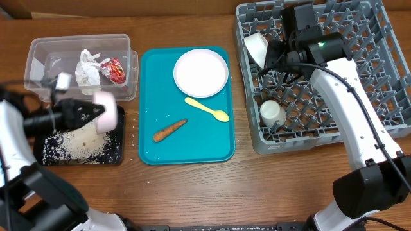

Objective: Sort waste into correct bins and load items into the dishwasher
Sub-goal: 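Lift the bowl and carry it left over the black tray, then tip the bowl to dump the leftover food clump onto black tray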

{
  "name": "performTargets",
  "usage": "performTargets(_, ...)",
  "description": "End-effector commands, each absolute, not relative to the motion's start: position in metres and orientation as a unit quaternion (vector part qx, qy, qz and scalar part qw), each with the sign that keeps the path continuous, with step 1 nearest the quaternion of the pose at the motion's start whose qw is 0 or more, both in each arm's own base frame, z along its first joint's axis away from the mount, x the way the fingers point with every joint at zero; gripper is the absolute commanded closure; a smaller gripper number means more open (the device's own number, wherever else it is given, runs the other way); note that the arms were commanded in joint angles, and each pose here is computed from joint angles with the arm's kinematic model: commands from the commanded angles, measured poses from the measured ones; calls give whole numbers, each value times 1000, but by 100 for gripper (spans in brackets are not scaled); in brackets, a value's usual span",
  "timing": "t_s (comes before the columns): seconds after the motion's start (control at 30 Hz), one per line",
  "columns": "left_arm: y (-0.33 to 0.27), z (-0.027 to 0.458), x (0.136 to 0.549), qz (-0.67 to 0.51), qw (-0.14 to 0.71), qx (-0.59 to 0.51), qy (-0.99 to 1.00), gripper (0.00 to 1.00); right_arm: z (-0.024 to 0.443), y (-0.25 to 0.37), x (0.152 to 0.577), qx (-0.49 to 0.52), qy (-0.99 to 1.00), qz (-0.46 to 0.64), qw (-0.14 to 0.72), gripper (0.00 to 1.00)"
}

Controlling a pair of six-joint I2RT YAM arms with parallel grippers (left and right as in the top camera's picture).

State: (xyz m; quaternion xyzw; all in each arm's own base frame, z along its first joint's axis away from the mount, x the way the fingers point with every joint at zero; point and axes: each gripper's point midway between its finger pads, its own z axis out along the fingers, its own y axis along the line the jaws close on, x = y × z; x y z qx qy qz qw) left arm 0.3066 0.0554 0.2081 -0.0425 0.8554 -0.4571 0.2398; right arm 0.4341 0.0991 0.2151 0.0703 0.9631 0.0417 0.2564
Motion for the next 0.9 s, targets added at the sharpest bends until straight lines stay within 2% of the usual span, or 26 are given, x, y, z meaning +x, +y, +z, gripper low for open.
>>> performTargets(0.0, 80, 198, 303, -489, 326, -85, 804, 96, 232, 98, 431, 72, 957, 50, 275, 45)
performTargets(0.13, 105, 174, 302, -525, 366, -161, 751, 96, 232, 98, 431, 72, 957, 50, 276, 45)
performTargets(0.4, 122, 135, 313, -601, 355, -251, 671, 96, 232, 98, 431, 72, 957, 49, 275, 45)
performTargets(0.77, 120, 139, 311, -643, 300, -324, 626, 96, 233, 98, 432, 72, 957, 50, 277, 45)
performTargets(0.87, 117, 144, 310, -623, 329, -285, 650, 96, 233, 98, 432, 72, 957, 50, 277, 45)
